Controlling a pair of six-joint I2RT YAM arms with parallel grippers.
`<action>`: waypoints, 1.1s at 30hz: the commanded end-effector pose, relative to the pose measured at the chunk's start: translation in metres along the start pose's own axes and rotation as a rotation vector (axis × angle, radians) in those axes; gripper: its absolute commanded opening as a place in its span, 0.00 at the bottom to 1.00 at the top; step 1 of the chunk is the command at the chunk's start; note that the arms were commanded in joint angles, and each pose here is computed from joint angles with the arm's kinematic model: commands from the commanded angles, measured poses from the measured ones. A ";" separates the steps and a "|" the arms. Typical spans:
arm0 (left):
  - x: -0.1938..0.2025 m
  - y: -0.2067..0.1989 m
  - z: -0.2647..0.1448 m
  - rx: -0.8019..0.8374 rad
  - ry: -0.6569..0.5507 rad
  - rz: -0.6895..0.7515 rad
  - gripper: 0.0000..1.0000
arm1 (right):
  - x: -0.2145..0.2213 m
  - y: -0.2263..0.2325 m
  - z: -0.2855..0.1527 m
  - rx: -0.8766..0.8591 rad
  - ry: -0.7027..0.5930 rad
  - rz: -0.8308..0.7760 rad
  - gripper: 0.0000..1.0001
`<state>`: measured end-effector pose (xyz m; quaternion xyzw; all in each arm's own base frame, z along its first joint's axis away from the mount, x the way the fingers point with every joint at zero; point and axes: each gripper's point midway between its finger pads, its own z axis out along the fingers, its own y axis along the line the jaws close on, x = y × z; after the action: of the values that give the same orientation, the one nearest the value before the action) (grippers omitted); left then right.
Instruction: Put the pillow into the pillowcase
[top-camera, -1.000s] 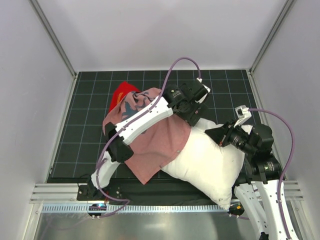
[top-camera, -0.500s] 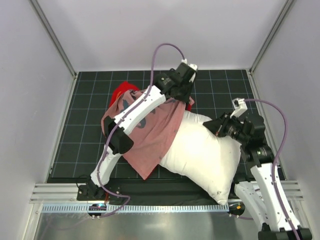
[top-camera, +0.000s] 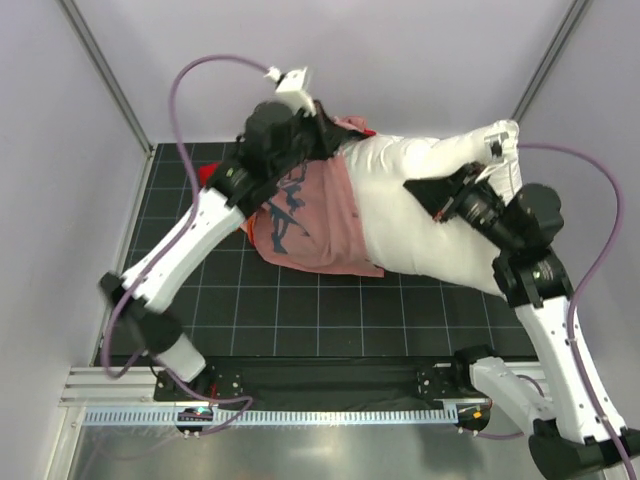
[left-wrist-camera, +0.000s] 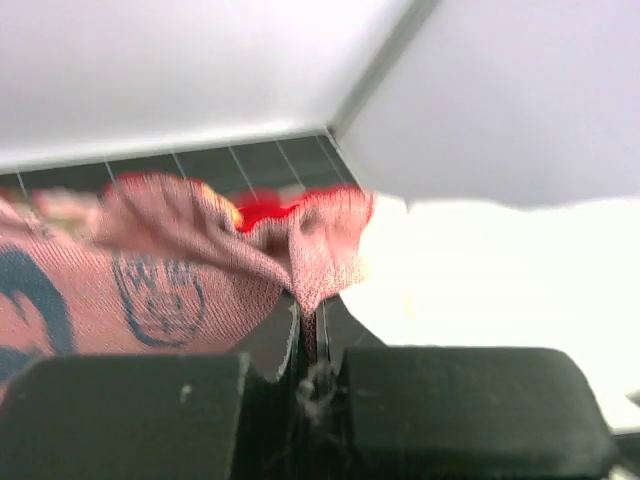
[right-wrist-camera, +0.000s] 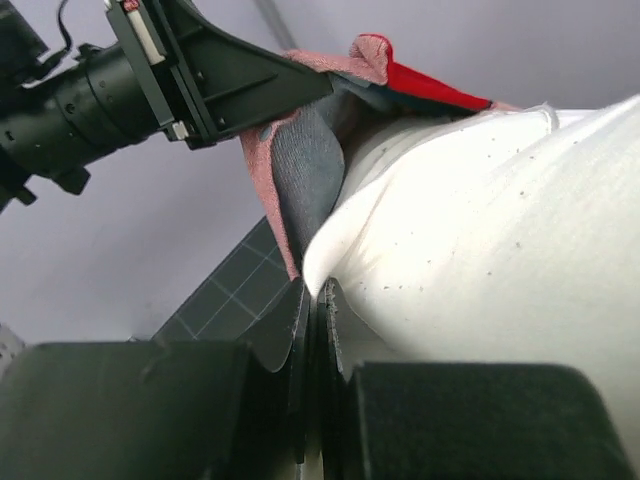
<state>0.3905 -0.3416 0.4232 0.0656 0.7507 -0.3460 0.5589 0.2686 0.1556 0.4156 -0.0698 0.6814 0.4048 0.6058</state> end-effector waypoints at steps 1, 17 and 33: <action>-0.004 -0.026 -0.051 0.187 -0.202 -0.055 0.00 | 0.054 0.025 -0.003 -0.140 0.062 -0.032 0.04; 0.143 -0.083 -0.146 0.280 -0.082 -0.050 0.00 | 0.269 0.063 0.006 -0.265 0.377 0.046 0.04; 0.224 0.018 -0.175 0.020 0.003 -0.100 0.00 | 0.283 0.078 -0.041 -0.321 0.527 -0.004 0.08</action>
<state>0.1842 -0.2933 0.2453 0.0526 0.7451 -0.3692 0.5530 0.1401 0.2942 0.2078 -0.2438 0.7313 0.4666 0.4336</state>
